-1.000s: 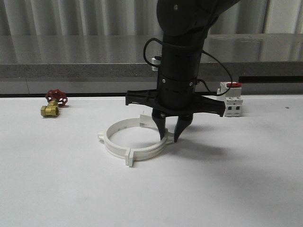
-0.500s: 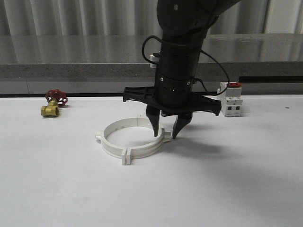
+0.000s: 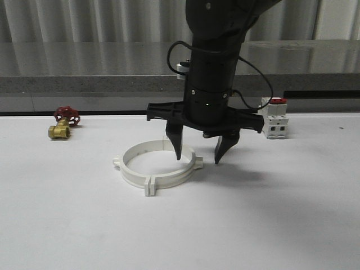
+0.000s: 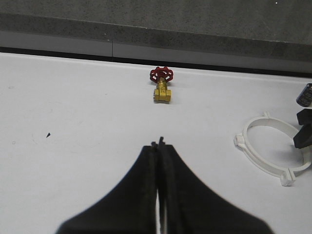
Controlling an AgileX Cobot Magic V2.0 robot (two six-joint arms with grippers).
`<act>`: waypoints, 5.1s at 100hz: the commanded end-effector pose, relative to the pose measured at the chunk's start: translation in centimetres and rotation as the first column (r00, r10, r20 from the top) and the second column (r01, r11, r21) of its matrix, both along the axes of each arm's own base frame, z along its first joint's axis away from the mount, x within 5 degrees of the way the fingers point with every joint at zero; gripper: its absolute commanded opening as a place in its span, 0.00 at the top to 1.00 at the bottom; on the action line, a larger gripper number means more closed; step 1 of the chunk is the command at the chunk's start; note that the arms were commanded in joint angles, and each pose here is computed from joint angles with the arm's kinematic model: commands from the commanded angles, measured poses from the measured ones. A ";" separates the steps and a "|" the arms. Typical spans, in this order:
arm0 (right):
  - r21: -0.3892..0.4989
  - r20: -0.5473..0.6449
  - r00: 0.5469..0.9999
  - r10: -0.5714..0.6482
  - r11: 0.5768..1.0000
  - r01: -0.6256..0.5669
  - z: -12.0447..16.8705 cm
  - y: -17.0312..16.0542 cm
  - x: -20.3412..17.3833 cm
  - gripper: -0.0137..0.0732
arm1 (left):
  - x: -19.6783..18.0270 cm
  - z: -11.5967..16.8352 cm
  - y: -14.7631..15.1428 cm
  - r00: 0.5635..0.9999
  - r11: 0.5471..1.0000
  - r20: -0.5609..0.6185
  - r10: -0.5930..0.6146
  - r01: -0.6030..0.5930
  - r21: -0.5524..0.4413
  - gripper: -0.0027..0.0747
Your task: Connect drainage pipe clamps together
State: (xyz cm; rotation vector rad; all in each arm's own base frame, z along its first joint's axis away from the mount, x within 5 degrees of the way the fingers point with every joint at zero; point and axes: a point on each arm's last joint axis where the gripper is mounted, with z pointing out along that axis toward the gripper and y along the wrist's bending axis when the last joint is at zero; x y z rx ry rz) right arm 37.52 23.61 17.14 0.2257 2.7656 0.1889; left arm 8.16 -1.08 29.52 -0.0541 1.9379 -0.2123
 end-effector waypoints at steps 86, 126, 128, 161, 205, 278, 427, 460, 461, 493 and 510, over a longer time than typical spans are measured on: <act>-0.144 0.364 0.931 -0.035 0.985 0.093 16.6 -18.6 -7.7 0.22 | 0.2 1.6 0.0 0.995 1.000 0.099 0.003 -0.001 -0.021 0.99; -0.137 0.468 0.882 -0.054 0.981 0.133 16.4 -22.4 -18.7 0.22 | 0.2 1.6 0.0 0.995 1.000 0.099 0.003 -0.001 -0.021 0.99; -0.136 0.473 0.879 -0.055 0.982 0.135 16.3 -22.5 -19.3 0.22 | 0.2 1.6 0.0 0.995 1.000 0.099 0.003 -0.001 -0.021 0.99; -0.163 0.585 0.811 0.004 0.980 0.112 15.0 -23.9 -27.0 0.25 | 0.2 1.6 0.0 0.995 1.000 0.099 0.003 -0.001 -0.021 0.99; -0.153 0.610 0.792 -0.005 0.980 0.124 14.3 -24.3 -29.0 0.92 | 0.2 1.6 0.0 0.995 1.000 0.099 0.003 -0.001 -0.021 0.99; -0.156 0.608 0.794 -0.004 0.980 0.125 14.2 -24.3 -29.1 0.92 | 0.2 1.6 0.0 0.995 1.000 0.099 0.003 -0.001 -0.021 0.99; -0.083 0.925 0.374 0.062 0.996 0.041 2.8 -23.2 -32.1 0.92 | 0.2 1.6 0.0 0.995 1.000 0.099 0.003 -0.001 -0.021 0.99; -0.081 0.936 0.347 0.060 0.996 0.045 3.1 -23.3 -32.1 0.92 | 0.2 1.6 0.0 0.995 1.000 0.099 0.003 -0.001 -0.021 0.99; -0.081 0.935 0.348 0.060 0.996 0.045 3.1 -23.3 -32.1 0.92 | 0.2 1.6 0.0 0.995 1.000 0.099 0.003 -0.001 -0.021 0.99; -0.081 0.935 0.348 0.060 0.996 0.045 3.1 -23.3 -32.1 0.92 | 0.2 1.6 0.0 0.995 1.000 0.099 0.003 -0.001 -0.021 0.99; -0.081 0.935 0.349 0.060 0.996 0.045 3.1 -23.3 -32.1 0.92 | 0.2 1.6 0.0 0.995 1.000 0.099 0.003 -0.001 -0.021 0.99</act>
